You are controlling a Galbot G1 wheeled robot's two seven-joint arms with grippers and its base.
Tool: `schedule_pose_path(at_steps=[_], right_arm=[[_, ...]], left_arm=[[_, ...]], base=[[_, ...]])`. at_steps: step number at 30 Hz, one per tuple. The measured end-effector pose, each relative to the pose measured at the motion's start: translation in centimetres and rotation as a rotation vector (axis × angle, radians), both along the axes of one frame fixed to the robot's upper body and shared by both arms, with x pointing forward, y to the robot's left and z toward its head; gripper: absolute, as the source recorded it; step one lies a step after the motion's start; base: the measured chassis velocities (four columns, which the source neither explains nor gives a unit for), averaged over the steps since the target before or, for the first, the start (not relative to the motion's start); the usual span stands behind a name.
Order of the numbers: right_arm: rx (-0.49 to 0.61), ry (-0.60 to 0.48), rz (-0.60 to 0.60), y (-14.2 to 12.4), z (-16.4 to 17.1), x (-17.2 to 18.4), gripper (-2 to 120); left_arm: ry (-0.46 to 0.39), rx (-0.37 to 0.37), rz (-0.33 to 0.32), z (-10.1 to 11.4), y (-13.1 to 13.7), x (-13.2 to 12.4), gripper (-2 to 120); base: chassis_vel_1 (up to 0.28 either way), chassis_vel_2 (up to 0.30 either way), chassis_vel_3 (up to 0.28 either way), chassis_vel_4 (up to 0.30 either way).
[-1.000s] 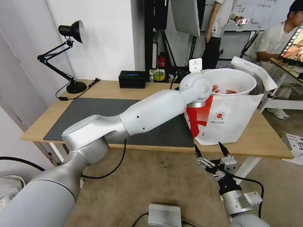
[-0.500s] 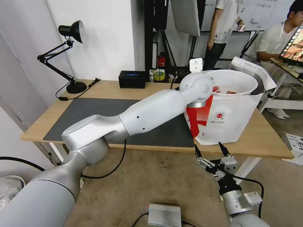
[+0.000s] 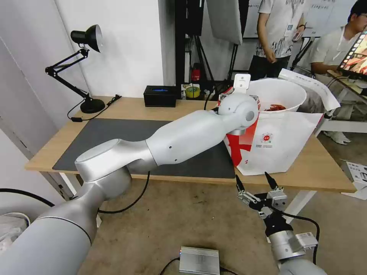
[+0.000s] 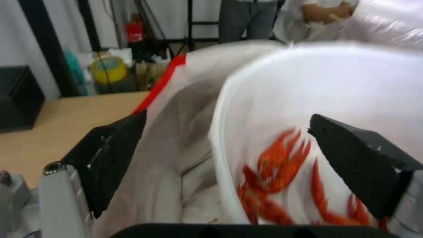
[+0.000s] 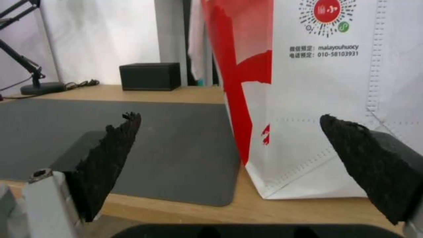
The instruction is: Pick up the trash from the table and place it into the takeout bag.
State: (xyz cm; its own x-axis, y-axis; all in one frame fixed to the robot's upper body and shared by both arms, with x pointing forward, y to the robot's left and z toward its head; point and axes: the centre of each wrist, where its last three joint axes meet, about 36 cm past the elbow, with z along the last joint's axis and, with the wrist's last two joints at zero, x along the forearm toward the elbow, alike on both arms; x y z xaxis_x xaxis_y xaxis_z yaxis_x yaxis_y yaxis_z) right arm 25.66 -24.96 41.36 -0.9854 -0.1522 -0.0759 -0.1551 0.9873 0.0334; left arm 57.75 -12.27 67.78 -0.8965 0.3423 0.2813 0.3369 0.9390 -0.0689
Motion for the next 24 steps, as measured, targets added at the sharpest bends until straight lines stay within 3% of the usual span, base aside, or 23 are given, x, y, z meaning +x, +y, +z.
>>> schedule_pose_path(at_steps=[21, 24], right_arm=[[0.000, 0.000, 0.000, 0.0, 0.0, 0.0, 100], [0.000, 0.000, 0.000, 0.0, 0.0, 0.0, 100]], left_arm=[[-0.030, -0.091, -0.019, 3.5, 0.6, -0.7, 100], [-0.061, -0.106, -0.048, 4.1, 2.8, -1.2, 100]], base=[[0.000, 0.000, 0.000, 0.000], [0.000, 0.000, 0.000, 0.000]])
